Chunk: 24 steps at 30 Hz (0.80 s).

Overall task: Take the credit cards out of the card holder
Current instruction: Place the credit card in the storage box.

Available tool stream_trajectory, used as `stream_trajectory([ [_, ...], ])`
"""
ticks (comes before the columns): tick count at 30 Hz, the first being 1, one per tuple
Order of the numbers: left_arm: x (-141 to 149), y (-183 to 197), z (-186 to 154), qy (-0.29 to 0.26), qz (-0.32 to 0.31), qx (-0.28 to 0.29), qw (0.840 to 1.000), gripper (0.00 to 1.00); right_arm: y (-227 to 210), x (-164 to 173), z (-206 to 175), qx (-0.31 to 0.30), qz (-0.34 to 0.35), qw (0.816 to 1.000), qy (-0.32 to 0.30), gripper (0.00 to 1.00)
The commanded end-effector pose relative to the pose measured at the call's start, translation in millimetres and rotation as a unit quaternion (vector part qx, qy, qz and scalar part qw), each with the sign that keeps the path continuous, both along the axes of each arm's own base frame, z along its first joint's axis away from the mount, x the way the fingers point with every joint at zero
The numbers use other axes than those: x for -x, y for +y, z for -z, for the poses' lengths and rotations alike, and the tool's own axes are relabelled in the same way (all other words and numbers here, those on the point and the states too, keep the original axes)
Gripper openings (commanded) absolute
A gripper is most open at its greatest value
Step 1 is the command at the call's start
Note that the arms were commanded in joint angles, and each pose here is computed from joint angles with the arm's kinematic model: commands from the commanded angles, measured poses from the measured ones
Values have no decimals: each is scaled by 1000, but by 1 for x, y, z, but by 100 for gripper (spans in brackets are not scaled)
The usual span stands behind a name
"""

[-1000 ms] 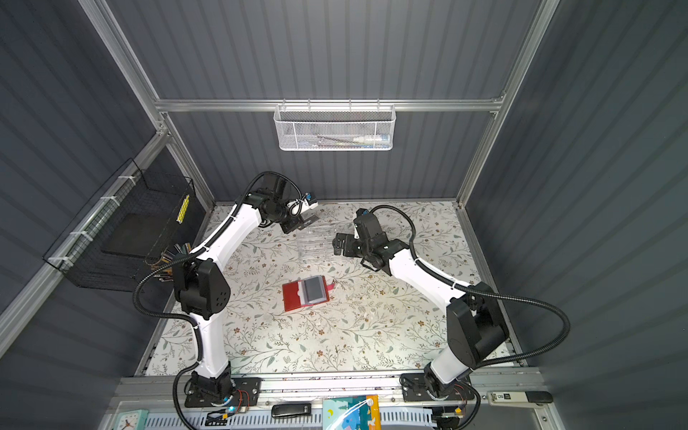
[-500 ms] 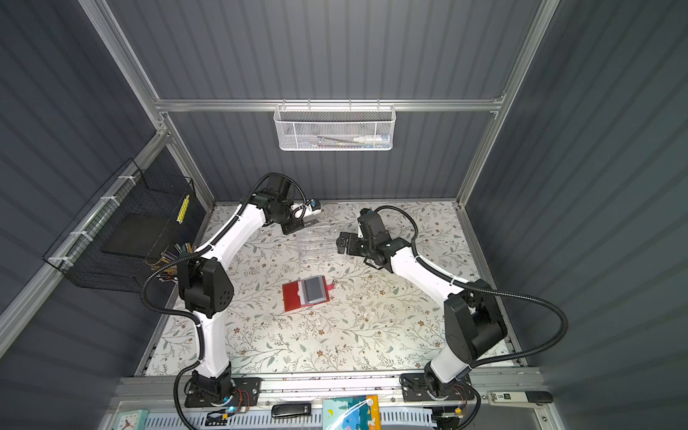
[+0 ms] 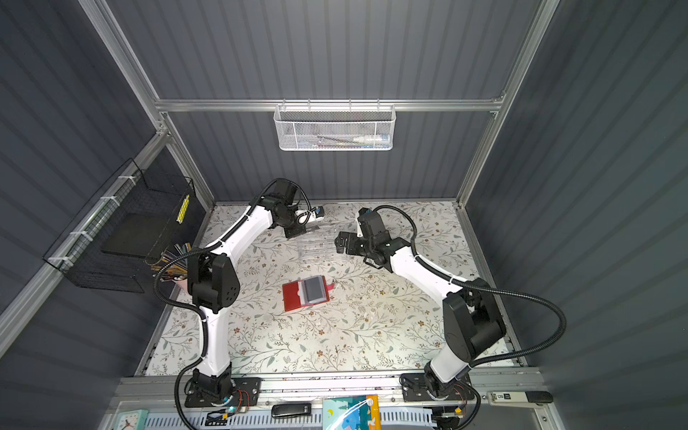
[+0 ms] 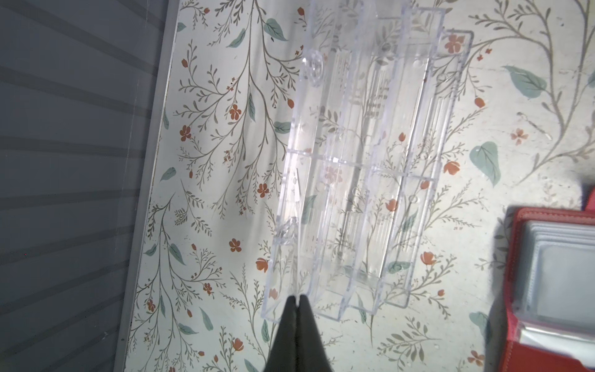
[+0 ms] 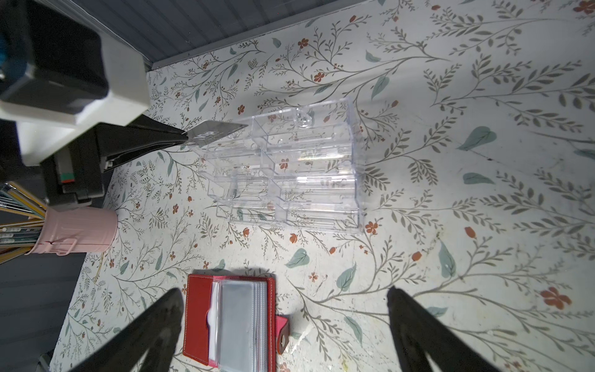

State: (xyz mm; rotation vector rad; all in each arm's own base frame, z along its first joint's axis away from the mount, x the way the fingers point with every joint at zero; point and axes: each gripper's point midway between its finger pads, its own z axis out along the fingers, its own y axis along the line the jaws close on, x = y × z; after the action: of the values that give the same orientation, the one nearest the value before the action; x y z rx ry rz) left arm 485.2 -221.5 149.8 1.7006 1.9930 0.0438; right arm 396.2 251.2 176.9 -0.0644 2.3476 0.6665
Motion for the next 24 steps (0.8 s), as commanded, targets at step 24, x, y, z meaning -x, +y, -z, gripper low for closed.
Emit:
stream_trajectory([
  [24, 16, -1, 31, 4, 141, -100, 985, 0, -6, -3, 10, -7, -1, 1000, 5, 99],
])
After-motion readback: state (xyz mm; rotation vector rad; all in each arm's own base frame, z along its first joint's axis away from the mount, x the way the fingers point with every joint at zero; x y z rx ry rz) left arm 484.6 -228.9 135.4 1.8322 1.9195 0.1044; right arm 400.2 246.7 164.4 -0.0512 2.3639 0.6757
